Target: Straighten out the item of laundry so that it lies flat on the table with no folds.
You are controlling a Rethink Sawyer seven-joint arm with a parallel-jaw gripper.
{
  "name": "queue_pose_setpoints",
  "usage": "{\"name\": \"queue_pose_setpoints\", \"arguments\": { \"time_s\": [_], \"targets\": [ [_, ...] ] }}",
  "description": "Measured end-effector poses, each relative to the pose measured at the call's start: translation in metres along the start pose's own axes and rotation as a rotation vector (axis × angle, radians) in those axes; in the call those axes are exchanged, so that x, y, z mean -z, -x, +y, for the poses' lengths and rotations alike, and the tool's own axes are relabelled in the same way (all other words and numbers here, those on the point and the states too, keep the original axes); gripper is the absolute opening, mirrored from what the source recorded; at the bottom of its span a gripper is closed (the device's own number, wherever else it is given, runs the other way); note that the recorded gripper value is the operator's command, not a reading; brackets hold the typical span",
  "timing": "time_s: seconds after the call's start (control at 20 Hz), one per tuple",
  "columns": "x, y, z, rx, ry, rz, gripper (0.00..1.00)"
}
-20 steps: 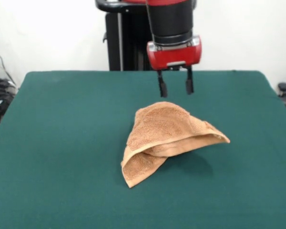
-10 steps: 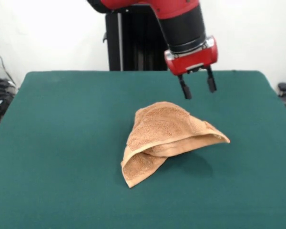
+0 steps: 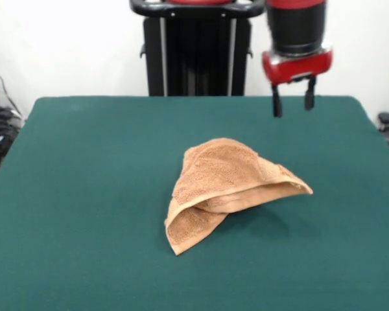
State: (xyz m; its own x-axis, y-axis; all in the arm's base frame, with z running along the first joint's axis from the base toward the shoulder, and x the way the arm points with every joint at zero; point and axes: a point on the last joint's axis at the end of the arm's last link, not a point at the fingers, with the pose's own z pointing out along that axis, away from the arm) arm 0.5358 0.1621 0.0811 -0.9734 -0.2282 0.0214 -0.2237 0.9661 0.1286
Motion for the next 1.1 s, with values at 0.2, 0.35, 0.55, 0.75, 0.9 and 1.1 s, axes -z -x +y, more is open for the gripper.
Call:
{"name": "queue_pose_setpoints", "arguments": {
  "time_s": [0.2,0.35,0.55,0.75,0.9,1.1],
  "targets": [
    [0.011,-0.005,0.012,0.038,-0.053,0.010,1.00],
    [0.016,-0.005,0.005,0.030,-0.072,0.005,1.00],
    [0.023,-0.007,-0.012,0.002,-0.097,-0.003,1.00],
    [0.027,-0.008,-0.022,-0.015,-0.112,-0.005,1.00],
    [0.026,-0.010,-0.027,-0.025,-0.115,-0.003,1.00],
    [0.027,-0.009,-0.033,-0.035,-0.114,-0.005,1.00]
  ]
}}
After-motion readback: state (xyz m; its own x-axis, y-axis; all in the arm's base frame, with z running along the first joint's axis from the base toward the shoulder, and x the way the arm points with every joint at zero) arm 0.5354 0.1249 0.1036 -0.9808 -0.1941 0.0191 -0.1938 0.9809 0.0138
